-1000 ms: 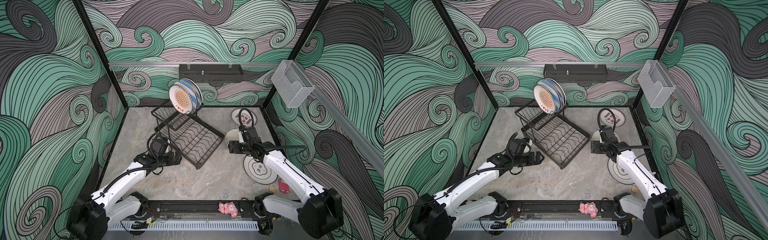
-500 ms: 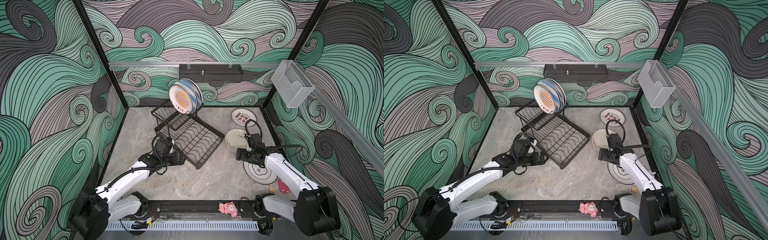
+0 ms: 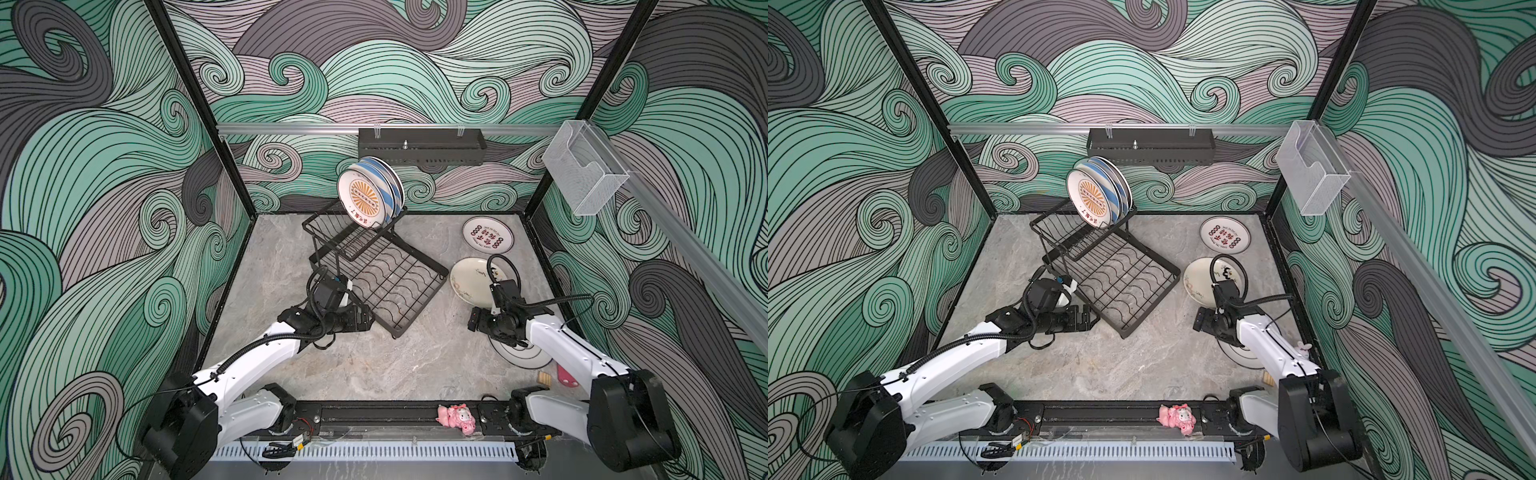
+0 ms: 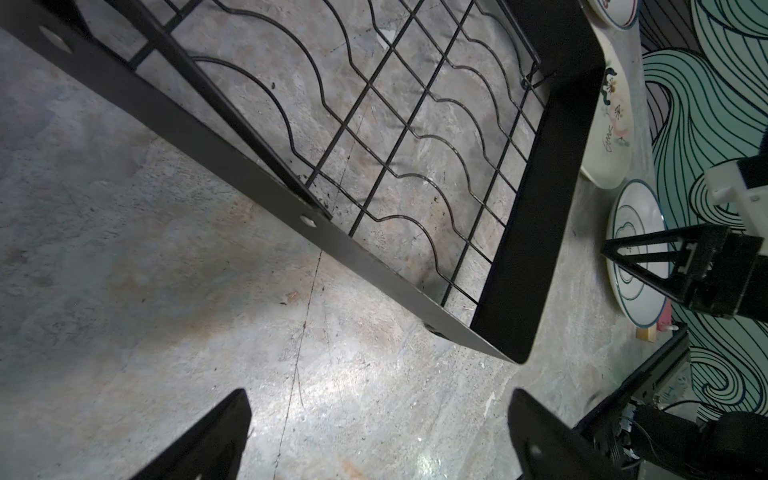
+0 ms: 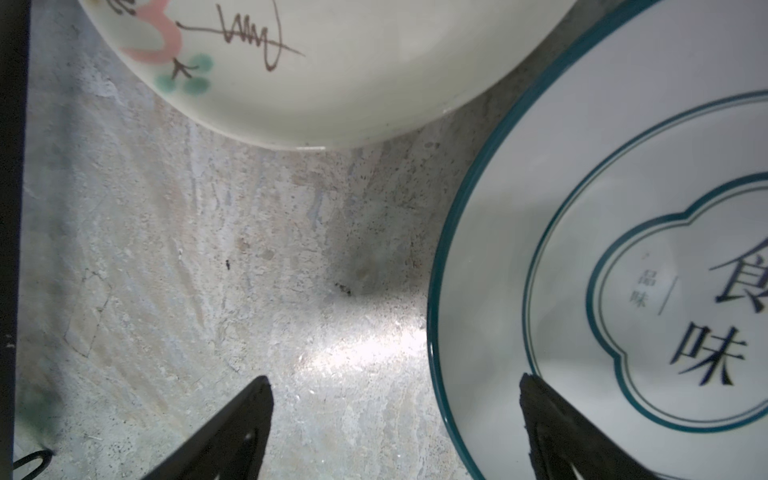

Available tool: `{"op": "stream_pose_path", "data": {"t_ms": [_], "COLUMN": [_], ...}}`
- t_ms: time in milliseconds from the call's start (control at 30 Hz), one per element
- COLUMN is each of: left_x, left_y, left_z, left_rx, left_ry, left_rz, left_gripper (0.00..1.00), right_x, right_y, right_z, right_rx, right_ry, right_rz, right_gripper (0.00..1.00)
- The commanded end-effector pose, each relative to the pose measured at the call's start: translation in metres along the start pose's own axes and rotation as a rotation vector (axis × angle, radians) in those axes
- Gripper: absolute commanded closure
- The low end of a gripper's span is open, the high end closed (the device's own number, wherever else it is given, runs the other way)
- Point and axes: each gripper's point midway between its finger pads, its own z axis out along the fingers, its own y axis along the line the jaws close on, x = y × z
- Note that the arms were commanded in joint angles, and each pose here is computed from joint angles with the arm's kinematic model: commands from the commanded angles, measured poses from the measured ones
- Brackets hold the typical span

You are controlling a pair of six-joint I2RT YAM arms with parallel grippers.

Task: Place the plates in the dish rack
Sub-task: 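Move the right gripper onto the green-rimmed white plate and drag it toward the rack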

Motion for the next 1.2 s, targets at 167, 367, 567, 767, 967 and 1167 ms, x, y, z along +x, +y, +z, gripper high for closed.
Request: {"op": "stream_pose_path", "data": {"t_ms": [167, 367, 567, 767, 967, 1167], "left_x": [-0.001, -0.001, 0.000, 0.003, 0.003, 0.005], "left_y": [-0.005, -0.004, -0.003, 0.000, 0.002, 0.003], "left_z": [0.000, 0.002, 0.004, 0.006, 0.005, 0.004], "left_rx": [0.021, 0.016, 0.011, 0.001, -0.005, -0.011], "left_ry": [-0.005, 0.003, 0.013, 0.023, 0.013, 0.014], "left_rz": [0.032, 0.035, 0.039, 0.038, 0.036, 0.036], "left_gripper": [0.01, 0.01, 0.02, 0.01, 0.02, 0.01], "right_x": [0.015, 0.041, 0.061, 0.072, 0.089, 0.103], "right_y": [0.012, 0.035, 0.083, 0.133, 0.164, 0.192], "right_z": [0.007, 0.011, 0.008, -0.004, -0.006, -0.008], "right_rx": [-0.035, -0.085, -0.264, -0.456, -0.553, -0.607], "right_ry": [0.047, 0.109, 0.146, 0.147, 0.167, 0.184], "right_rz": [-0.012, -0.070, -0.156, -0.240, -0.295, -0.361], "right_gripper": [0.08, 0.08, 0.09, 0.11, 0.13, 0.15]}}
